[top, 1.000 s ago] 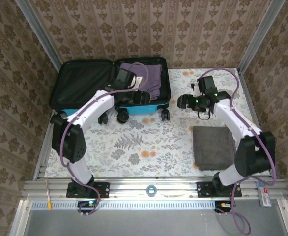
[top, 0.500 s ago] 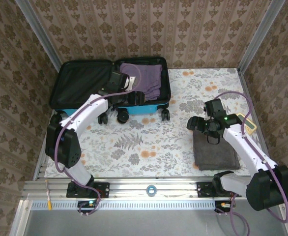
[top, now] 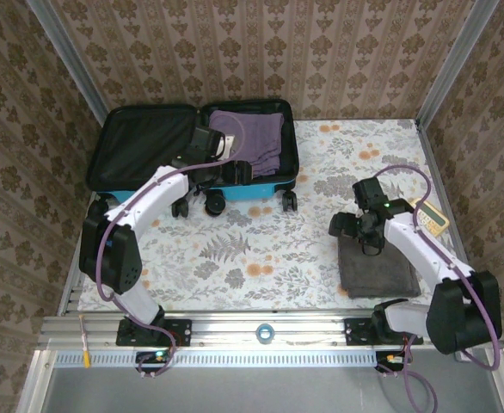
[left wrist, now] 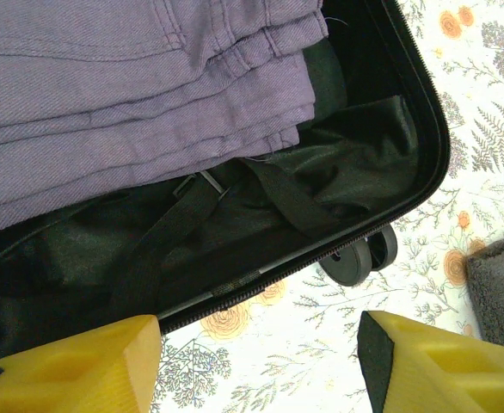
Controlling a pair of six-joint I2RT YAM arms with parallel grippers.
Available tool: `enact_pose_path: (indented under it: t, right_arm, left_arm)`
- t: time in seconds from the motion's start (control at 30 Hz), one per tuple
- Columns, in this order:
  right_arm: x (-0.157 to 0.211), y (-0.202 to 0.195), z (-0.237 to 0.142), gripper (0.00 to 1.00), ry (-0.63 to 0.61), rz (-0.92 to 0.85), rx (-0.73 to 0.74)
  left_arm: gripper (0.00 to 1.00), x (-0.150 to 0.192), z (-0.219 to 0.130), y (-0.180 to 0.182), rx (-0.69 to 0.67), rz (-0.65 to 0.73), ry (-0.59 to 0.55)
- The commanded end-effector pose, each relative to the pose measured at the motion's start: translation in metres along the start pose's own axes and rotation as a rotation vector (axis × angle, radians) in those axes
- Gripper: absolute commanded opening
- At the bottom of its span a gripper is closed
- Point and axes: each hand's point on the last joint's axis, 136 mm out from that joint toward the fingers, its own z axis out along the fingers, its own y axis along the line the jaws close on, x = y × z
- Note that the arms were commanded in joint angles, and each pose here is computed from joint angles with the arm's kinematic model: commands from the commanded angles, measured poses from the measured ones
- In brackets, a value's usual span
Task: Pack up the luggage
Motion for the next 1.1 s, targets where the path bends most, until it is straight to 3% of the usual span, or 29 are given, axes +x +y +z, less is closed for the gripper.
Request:
enact_pose_path:
  t: [0.0, 0.3, 0.47, 0.6, 0.77, 1.07]
  right_arm:
    - [0.016, 0.01, 0.021, 0.95, 0.086, -0.023, -0.039]
    - [0.04, 0.01, 0.057, 0.93, 0.2, -0.028, -0.024]
    - [0.044, 0.013, 0.064, 0.8, 0.237, -0.07, -0.017]
    - [0.045, 0.025, 0.066, 0.61, 0.268, -0.101, -0.053]
    - [0.049, 0.062, 0.066, 0.45, 0.278, -0.16, -0.143]
    - [0.057, 0.161, 0.068, 0.42, 0.273, -0.177, -0.35]
  left_arm:
    - [0.64, -0.003, -0.013, -0.004, 0.019, -0.014, -0.024]
    - [0.64, 0.001, -0.017, 0.002, 0.007, -0.019, -0.028]
    - [0.64, 0.001, -0.018, 0.002, 0.008, -0.019, -0.03]
    - [0.64, 0.003, -0.019, 0.003, 0.001, -0.017, -0.025]
    - [0.64, 0.008, -0.026, 0.007, -0.022, -0.004, -0.024]
    - [0.64, 0.022, -0.031, 0.013, -0.043, -0.005, 0.003]
